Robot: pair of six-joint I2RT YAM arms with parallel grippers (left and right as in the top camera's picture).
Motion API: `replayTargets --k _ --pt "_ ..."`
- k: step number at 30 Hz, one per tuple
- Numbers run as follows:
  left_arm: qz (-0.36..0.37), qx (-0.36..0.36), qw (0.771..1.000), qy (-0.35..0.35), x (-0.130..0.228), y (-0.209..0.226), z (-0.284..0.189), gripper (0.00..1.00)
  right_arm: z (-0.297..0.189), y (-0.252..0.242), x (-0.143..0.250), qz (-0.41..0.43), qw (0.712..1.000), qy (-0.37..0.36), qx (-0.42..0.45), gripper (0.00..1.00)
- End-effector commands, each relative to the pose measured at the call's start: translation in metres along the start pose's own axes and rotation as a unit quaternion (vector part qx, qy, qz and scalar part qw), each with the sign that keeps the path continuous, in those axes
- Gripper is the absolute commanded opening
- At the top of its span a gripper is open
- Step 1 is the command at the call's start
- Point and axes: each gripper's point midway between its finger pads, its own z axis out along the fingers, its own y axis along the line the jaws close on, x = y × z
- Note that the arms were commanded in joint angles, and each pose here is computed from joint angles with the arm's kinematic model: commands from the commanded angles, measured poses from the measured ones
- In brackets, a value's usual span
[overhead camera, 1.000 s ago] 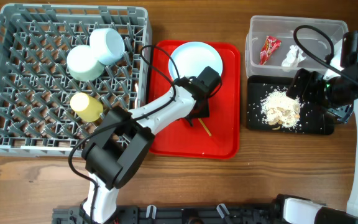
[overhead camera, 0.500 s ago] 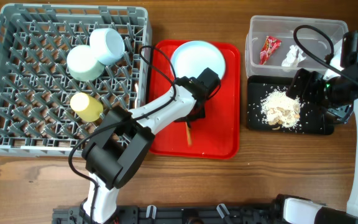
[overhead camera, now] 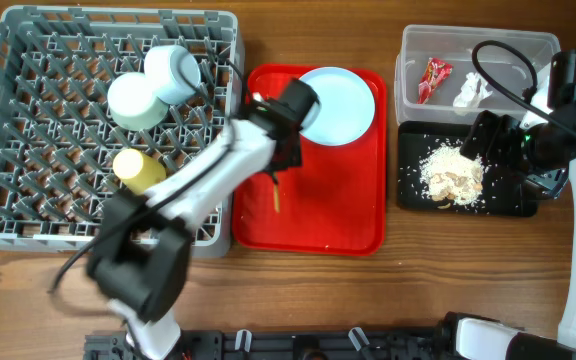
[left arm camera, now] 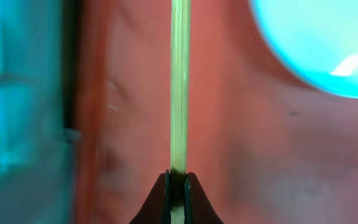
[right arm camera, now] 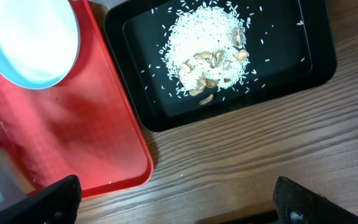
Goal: Sort waste into correct bins and load items into the dishwasher rack
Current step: 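Carry the chopsticks with the left gripper and drop them in the rack, then reach the left gripper to the white plate edge and grip it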
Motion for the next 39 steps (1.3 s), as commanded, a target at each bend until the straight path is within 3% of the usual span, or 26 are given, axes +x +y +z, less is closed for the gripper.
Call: replayTargets --k 1,4,8,15,18,20,21,22,25,28,30,32,34,39 --pt "0.099 0.033 0.989 -0.104 -0.041 0.019 -0.08 0.04 -0.006 0.002 -0.003 -0.009 1.0 -0.011 -0.007 1.0" --pt "0.108 0.022 0.985 -0.129 -0.056 0.051 -0.1 0.04 -0.006 0.002 -0.003 -0.008 1.0 -0.011 -0.007 1.0" --pt "0.055 -0.01 0.992 -0.111 -0.075 0.103 -0.077 0.04 -0.006 0.002 -0.003 -0.009 1.0 -0.011 -0.007 1.0" --pt "0.032 -0.031 0.997 -0.066 -0.078 0.124 -0.033 0.04 -0.006 0.002 -0.003 -0.009 1.0 -0.011 -0.007 1.0" --pt "0.032 -0.03 0.997 -0.068 -0.081 0.123 -0.029 0.09 -0.006 0.002 -0.003 -0.008 1.0 -0.011 -0.007 1.0" --pt "0.031 -0.024 0.997 -0.072 -0.083 0.121 -0.029 0.22 -0.006 0.002 -0.003 -0.008 1.0 -0.011 -0.007 1.0" --pt "0.032 -0.024 0.997 -0.072 -0.083 0.121 -0.029 0.38 -0.006 0.002 -0.003 -0.008 1.0 -0.011 -0.007 1.0" --pt "0.031 -0.024 0.997 -0.072 -0.083 0.121 -0.029 0.46 -0.006 0.002 -0.003 -0.008 1.0 -0.011 -0.007 1.0" --pt "0.031 -0.023 0.996 -0.075 -0.084 0.12 -0.031 0.48 -0.006 0.002 -0.004 -0.009 1.0 -0.011 -0.007 1.0" --pt "0.042 0.013 0.995 -0.087 -0.088 0.1 -0.047 0.65 -0.006 0.002 -0.004 -0.009 1.0 -0.011 -0.007 1.0" --pt "0.057 0.06 0.99 -0.113 -0.097 0.073 -0.07 0.67 -0.006 0.002 -0.004 -0.008 1.0 -0.011 -0.007 1.0" --pt "0.081 0.11 0.98 -0.148 -0.108 0.038 -0.093 0.85 -0.006 0.002 -0.004 -0.008 1.0 -0.012 -0.007 1.0" --pt "0.112 0.141 0.964 -0.193 -0.119 0.001 -0.105 0.91 -0.006 0.002 -0.004 -0.008 1.0 -0.012 -0.007 1.0" --pt "0.287 0.161 0.913 -0.242 -0.112 -0.083 -0.088 1.0 -0.006 0.002 -0.004 -0.008 1.0 -0.012 -0.007 1.0"
